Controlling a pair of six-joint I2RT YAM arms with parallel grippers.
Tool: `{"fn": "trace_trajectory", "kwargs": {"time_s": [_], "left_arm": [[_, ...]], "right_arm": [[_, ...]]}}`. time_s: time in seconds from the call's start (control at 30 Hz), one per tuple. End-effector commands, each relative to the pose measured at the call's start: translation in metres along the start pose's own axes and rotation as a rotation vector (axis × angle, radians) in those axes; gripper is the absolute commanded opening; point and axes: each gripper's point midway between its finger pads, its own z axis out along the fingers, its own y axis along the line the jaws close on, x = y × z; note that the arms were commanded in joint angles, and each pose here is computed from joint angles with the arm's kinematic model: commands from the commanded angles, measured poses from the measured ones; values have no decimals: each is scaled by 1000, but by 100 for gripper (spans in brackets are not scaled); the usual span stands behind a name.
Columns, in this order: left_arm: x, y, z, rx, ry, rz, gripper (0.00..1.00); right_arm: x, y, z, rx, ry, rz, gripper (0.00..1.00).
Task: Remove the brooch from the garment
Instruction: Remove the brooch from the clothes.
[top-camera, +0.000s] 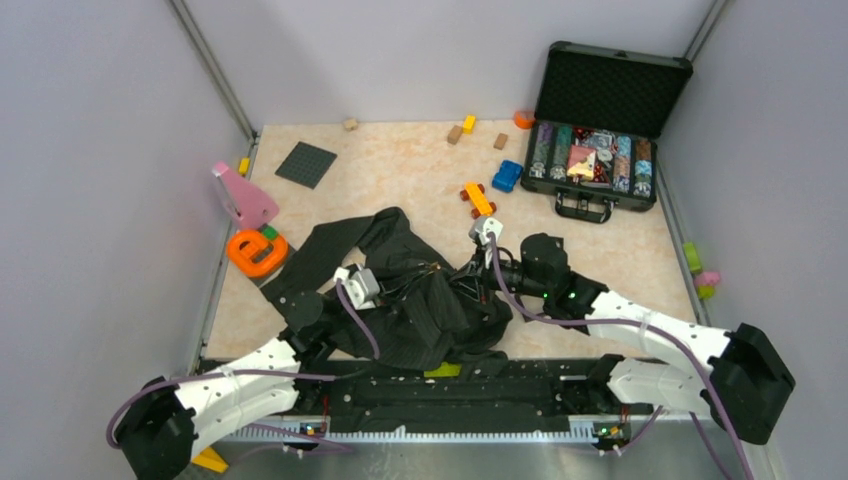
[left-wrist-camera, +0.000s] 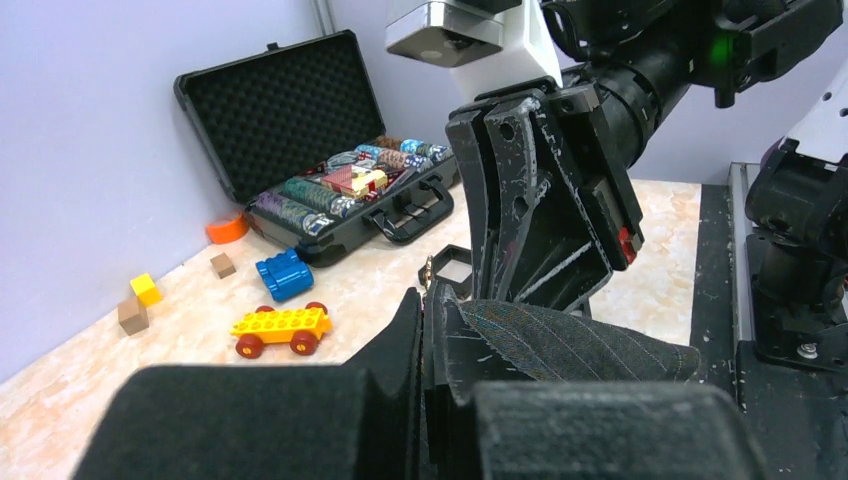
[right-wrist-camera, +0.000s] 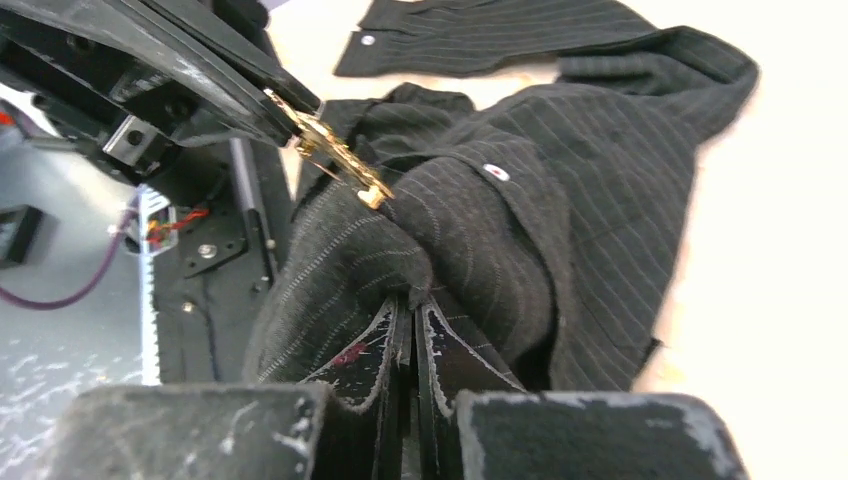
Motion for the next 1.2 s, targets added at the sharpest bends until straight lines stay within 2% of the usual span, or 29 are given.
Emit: {"fn": "trace_trajectory", "kwargs": {"time_s": [0.0,0.27,0.57,0.93,0.97,1.07,1.17], "left_arm": [[-36,1,4,-3,-154,16,0],[-24,4,8,-16,-131,-2,0],[-37,5,13,-28,-223,-78,0],[-60,7,19,-25,-327,-185,0],[-64,8,19,-32,-342,-192,0],[-77,13,17,-54,-400,-218,0],[-94,14,14,-54,-457,-241,0]], "right_arm": [[-53,37,8,-185,-149,-37,0],[-44,56,15,-272,-138,-45,0],[-41,56,27,-254,-122,-47,0],[-37,63,29,-308,-112,-72,0],[-37,64,28,-309,-110,-79,6],[-38,62,23,-288,-118,-94,32],[-46,55,8,-221,-174,-111,45]]}}
